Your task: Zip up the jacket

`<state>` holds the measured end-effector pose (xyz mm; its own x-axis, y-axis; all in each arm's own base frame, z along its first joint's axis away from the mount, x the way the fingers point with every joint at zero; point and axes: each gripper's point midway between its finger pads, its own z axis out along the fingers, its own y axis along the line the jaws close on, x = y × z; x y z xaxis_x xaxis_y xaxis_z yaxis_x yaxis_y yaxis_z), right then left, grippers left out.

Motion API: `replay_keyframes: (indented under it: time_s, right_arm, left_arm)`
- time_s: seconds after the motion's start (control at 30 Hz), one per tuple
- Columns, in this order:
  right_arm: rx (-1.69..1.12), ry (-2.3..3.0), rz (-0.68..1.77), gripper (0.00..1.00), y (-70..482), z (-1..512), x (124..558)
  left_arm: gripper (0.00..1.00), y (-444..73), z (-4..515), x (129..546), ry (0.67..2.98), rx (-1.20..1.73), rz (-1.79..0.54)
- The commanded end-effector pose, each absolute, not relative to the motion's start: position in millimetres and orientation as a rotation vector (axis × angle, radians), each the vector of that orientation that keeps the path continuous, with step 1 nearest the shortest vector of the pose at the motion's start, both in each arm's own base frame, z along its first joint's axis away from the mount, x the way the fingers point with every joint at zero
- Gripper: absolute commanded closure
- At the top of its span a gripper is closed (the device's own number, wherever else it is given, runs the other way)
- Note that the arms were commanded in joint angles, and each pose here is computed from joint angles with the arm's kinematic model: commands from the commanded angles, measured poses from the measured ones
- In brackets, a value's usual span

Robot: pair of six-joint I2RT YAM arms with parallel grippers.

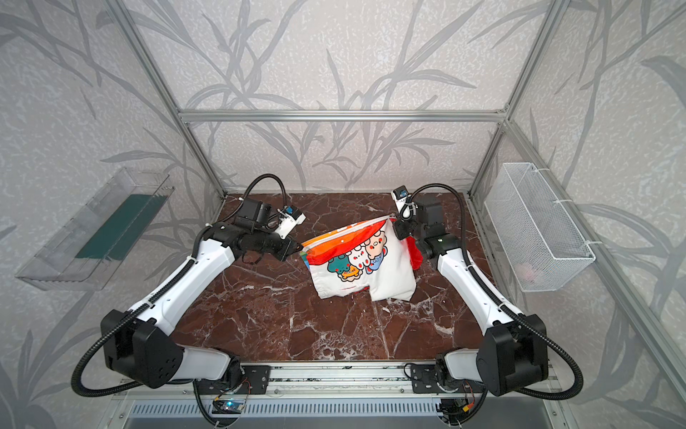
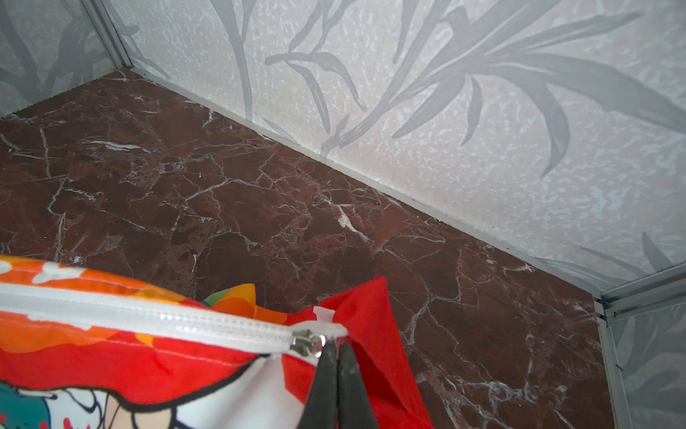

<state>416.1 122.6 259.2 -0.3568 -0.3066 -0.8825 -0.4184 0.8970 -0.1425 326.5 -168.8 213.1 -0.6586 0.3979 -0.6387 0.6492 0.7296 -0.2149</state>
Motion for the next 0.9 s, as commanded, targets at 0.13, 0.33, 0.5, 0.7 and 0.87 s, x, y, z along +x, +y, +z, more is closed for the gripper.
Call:
replay_keyframes:
  time_s: [0.13, 0.33, 0.5, 0.7, 0.87]
  right_arm:
    - [-0.406, 1.962, 0.037, 1.00, 98.2, 275.6, 427.0]
    - [-0.420, 1.880, -0.004, 1.00, 97.9, 321.6, 433.0]
    - [-0.414, 1.885, -0.013, 1.00, 86.5, 326.7, 389.4]
    - [-0.338, 2.109, 0.078, 1.00, 76.2, 228.3, 317.7]
    - [-0.206, 2.268, 0.159, 1.00, 78.5, 151.0, 272.2]
  left_arm:
    - [1.00, -164.3, 230.9, 353.6, 2.224, 1.028, -0.526]
    - [1.00, -174.7, 278.7, 392.0, 2.097, 1.092, -0.517]
    - [1.00, -172.4, 286.7, 372.8, 2.040, 1.202, -0.494]
    - [1.00, -174.2, 177.5, 270.4, 2.202, 1.611, -0.615]
    - [1.00, -175.2, 107.5, 212.7, 2.376, 1.858, -0.688]
